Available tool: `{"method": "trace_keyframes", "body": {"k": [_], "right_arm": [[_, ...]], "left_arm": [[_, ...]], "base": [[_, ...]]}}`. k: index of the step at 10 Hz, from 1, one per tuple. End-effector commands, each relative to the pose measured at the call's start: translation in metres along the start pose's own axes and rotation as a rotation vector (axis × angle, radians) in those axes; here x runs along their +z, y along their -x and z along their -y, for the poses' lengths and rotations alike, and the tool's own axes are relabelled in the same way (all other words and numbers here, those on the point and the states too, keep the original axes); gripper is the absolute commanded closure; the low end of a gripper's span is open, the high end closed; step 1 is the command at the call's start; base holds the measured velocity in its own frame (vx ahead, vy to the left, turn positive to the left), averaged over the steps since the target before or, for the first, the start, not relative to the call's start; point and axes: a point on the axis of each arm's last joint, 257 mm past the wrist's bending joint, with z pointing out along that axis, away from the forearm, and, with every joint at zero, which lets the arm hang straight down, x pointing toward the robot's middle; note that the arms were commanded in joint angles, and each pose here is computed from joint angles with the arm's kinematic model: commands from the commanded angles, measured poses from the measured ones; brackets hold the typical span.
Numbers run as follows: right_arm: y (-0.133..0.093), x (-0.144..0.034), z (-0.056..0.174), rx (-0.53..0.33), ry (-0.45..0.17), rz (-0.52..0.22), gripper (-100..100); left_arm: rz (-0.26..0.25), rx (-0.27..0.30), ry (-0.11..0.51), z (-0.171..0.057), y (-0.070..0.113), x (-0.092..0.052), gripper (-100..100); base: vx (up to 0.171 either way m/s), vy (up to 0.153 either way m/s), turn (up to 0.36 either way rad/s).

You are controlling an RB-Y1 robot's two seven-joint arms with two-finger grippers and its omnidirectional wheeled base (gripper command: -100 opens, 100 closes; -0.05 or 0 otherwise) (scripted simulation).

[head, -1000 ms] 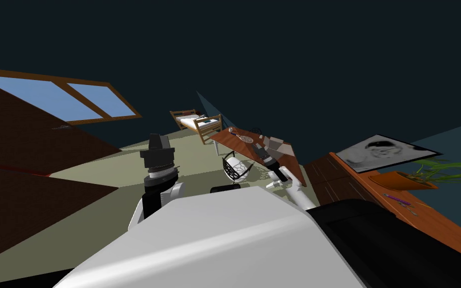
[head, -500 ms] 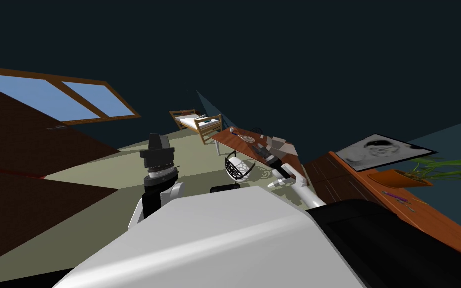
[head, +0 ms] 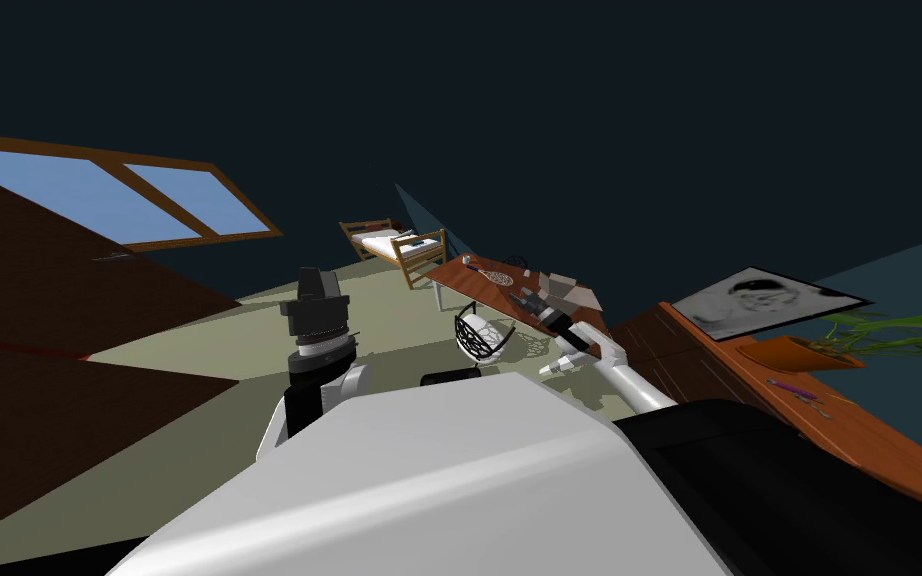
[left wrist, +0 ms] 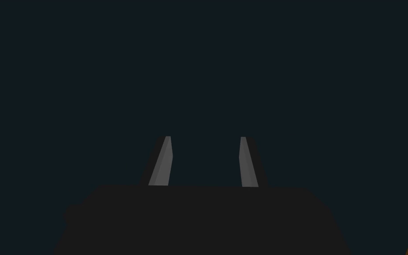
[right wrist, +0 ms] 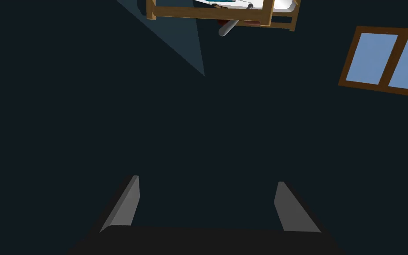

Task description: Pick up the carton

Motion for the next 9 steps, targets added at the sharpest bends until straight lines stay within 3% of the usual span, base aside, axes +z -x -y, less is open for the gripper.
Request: {"method": "trace_keyframes", "body": {"k": [1,2,3,4,5,6,7,9], "right_arm": [[-0.003,-0.002,0.012,-0.048,-0.009,-0.031,-100],[-0.012,-0.008,0.032,-0.112,-0.035,-0.081,-100],[-0.010,-0.008,0.033,-0.124,-0.031,-0.087,-100],[-0.019,-0.016,0.054,-0.192,-0.057,-0.141,-100],[-0.018,-0.016,0.055,-0.199,-0.055,-0.144,-100],[-0.026,-0.026,0.076,-0.264,-0.083,-0.200,-100],[-0.025,-0.026,0.077,-0.270,-0.080,-0.203,-100],[-0.039,-0.049,0.117,-0.397,-0.128,-0.314,-100]], "left_arm": [[0.000,0.000,0.000,0.000,0.000,0.000,0],[0.000,0.000,0.000,0.000,0.000,0.000,0],[0.000,0.000,0.000,0.000,0.000,0.000,0],[0.000,0.000,0.000,0.000,0.000,0.000,0],[0.000,0.000,0.000,0.000,0.000,0.000,0],[0.000,0.000,0.000,0.000,0.000,0.000,0],[0.000,0.000,0.000,0.000,0.000,0.000,0],[0.000,0.000,0.000,0.000,0.000,0.000,0]], "base": [[0.052,0.142,0.102],[0.085,0.156,0.129],[0.066,0.107,-0.004],[0.050,0.085,-0.005],[0.030,0.055,-0.002],[0.027,0.058,0.018],[0.025,0.051,0.001],[0.038,0.075,0.017]]}}
